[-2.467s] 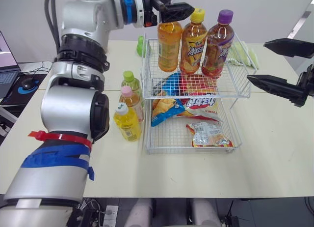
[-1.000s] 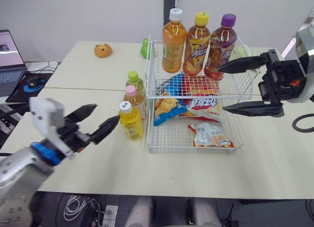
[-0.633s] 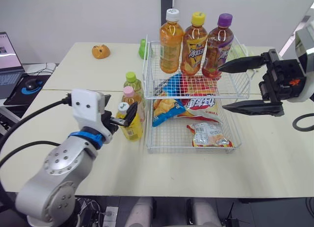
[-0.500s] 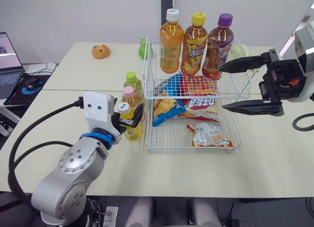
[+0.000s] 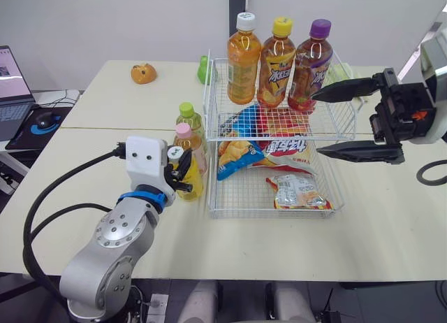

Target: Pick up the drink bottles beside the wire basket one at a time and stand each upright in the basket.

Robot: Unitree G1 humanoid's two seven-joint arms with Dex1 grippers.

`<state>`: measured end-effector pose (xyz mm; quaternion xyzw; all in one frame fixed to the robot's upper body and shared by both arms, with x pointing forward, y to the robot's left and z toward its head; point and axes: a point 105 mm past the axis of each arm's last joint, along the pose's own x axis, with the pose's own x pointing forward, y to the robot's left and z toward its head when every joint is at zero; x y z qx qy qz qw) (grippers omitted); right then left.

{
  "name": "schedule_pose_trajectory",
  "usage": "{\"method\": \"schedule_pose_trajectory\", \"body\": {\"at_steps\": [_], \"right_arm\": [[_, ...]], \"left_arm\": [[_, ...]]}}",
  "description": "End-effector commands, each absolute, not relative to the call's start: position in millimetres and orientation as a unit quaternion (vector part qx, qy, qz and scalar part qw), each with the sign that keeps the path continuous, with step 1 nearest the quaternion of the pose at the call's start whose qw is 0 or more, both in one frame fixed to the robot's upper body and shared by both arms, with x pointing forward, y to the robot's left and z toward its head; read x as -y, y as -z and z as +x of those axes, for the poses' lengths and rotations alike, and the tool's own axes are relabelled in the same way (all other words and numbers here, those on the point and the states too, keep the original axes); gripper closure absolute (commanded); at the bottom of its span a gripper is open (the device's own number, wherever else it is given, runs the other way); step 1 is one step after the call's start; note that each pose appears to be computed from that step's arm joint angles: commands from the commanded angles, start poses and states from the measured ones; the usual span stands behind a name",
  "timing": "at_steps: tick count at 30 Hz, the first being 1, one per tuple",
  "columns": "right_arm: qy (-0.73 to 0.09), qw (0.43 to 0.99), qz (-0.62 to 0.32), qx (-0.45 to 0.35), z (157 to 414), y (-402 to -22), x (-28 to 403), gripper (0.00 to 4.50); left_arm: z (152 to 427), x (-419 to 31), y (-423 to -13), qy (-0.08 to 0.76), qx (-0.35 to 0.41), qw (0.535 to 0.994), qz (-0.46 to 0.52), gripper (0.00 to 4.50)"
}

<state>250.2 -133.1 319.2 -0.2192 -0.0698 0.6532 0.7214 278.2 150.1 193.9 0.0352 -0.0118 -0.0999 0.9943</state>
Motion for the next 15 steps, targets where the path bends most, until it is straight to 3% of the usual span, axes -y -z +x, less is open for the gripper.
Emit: {"method": "schedule_pose_trajectory", "body": {"at_steps": [1,7,15], "right_arm": [[-0.638,0.725,-0.242,0.095,245.6,-334.8,138.3,0.0],[-0.616,0.742,-0.244,0.104,251.0,-338.0,147.1,0.0],[-0.586,0.767,-0.239,0.1,256.9,-338.7,159.0,0.0]], "left_arm": [[267.3,-161.7,-210.5,0.097,0.047,0.993,0.048,3.15],[258.0,-186.2,-248.4,0.141,0.086,0.981,0.097,3.15],[259.6,-228.6,-367.5,0.226,0.134,0.961,0.083,3.15]]}}
